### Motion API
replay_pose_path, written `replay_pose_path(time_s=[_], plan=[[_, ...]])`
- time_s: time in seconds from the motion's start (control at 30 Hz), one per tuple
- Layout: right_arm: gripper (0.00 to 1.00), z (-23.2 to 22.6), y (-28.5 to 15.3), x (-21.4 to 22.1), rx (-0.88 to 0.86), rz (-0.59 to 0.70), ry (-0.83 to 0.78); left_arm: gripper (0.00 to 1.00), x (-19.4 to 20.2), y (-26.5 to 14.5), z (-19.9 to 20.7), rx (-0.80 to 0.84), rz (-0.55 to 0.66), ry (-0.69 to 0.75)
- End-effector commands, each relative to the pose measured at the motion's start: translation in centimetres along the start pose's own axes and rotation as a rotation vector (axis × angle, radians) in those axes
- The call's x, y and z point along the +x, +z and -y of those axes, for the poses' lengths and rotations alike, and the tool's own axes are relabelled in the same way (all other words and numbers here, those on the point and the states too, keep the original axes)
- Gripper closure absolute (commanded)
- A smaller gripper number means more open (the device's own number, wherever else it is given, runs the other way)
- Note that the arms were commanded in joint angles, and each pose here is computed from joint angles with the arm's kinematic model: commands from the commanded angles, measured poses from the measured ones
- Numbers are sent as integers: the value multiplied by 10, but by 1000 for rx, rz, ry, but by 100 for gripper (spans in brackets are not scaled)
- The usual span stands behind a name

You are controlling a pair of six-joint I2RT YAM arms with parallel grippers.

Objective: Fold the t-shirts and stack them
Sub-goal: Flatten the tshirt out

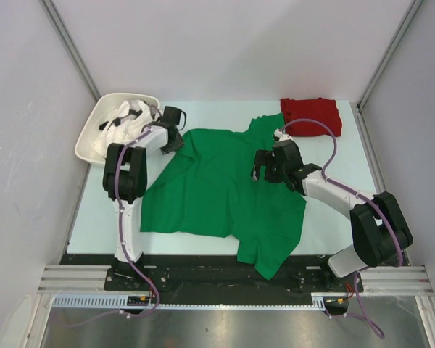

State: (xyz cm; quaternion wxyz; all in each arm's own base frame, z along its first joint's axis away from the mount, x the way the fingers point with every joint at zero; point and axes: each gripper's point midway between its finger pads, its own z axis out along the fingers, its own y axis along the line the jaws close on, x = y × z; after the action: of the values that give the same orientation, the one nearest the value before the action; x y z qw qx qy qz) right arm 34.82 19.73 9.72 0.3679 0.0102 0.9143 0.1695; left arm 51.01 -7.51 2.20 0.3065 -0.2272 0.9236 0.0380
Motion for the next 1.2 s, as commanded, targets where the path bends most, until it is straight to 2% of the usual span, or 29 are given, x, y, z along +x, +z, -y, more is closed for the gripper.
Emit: replay_pose_path(time_s=[0.0, 0.13, 0.17, 0.3, 0.4, 0.43, 0.6, 0.87, 1.17], plan=[[0, -4, 4, -3, -16, 14, -10, 52, -8, 5, 14, 24, -2, 3], [0, -3, 3, -2, -8, 10, -8, 66, -9, 10, 12, 0, -7, 16], [0, -2, 3, -1, -8, 6, -9, 74, -7, 11, 11, -8, -11, 23], [0, -1, 5, 2, -1, -2, -9, 77, -8, 14, 11, -15, -10, 29], [0, -2, 6, 3, -3, -5, -8, 90, -6, 16, 10, -21, -15, 41], [0, -1, 7, 3, -2, -6, -8, 100, -7, 16, 9, -24, -13, 40], [0, -3, 8, 4, -5, -5, -7, 100, -14, 6, 13, 3, 3, 28], [0, -7, 8, 6, -14, -6, -7, 100, -66, -28, 18, 45, 84, -13], [0, -10, 8, 5, -22, -1, -12, 100, -98, -24, 4, 10, 106, -49]])
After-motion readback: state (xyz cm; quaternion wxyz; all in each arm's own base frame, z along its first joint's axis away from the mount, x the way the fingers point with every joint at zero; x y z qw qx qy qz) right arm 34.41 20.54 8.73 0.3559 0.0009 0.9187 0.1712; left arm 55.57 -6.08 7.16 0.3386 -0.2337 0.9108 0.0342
